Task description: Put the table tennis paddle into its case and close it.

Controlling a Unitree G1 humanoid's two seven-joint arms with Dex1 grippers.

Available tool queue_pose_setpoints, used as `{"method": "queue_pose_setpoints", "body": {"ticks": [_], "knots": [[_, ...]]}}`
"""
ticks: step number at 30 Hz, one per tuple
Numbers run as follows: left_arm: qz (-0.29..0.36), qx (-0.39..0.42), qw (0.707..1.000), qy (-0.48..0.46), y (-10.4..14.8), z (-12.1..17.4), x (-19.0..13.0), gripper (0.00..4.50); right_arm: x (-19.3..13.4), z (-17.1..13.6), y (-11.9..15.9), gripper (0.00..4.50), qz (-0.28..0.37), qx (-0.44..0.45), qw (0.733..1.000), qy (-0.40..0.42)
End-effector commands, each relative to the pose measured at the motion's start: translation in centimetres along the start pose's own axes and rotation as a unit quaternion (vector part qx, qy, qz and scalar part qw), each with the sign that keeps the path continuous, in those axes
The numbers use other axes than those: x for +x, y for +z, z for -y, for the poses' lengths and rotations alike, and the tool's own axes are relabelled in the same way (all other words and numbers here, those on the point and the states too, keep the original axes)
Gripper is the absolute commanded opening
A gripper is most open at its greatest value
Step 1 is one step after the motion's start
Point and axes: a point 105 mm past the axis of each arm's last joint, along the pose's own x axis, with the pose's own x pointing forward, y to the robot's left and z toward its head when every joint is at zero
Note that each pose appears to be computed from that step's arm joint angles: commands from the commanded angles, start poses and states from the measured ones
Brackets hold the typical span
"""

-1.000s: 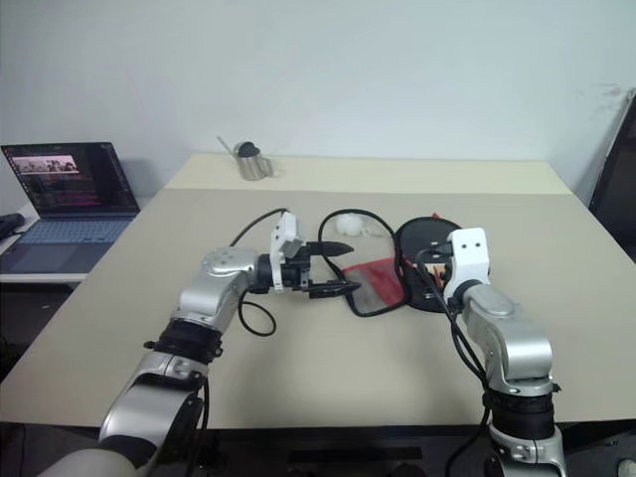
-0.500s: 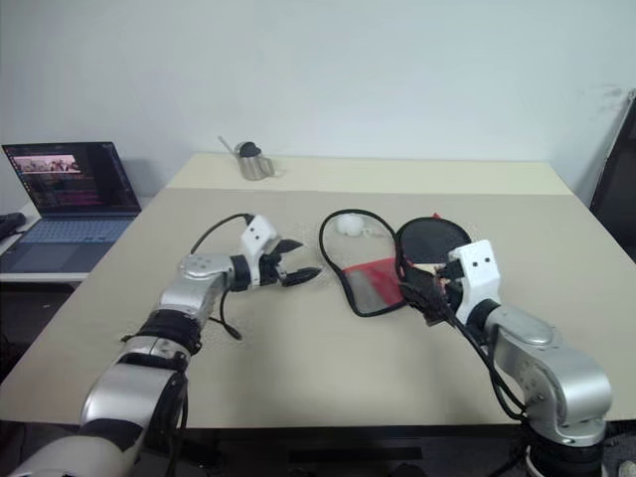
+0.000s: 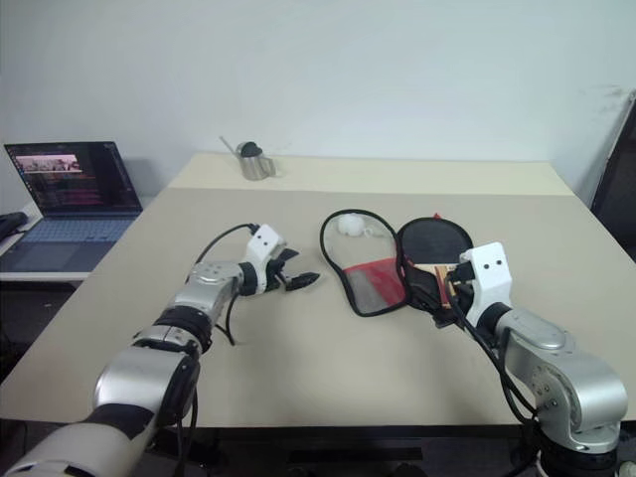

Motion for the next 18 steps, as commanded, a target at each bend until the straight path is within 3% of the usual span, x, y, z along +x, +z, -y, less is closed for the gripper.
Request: {"method": "queue_pose_setpoints", "body": {"ticks": [1, 18], "knots": [[0.021, 0.015, 1.000, 0.016, 1.9, -0.2, 0.7, 4.50, -0.8, 0.2, 1.2, 4.46, 0.030, -0.014, 0.999, -0.009], [0.043, -0.032, 0.999, 0.002, 3.3, 4.1, 5.1, 4.50, -2.2, 0.9, 1.3, 4.46, 0.046, -0.012, 0.999, -0.026]]}}
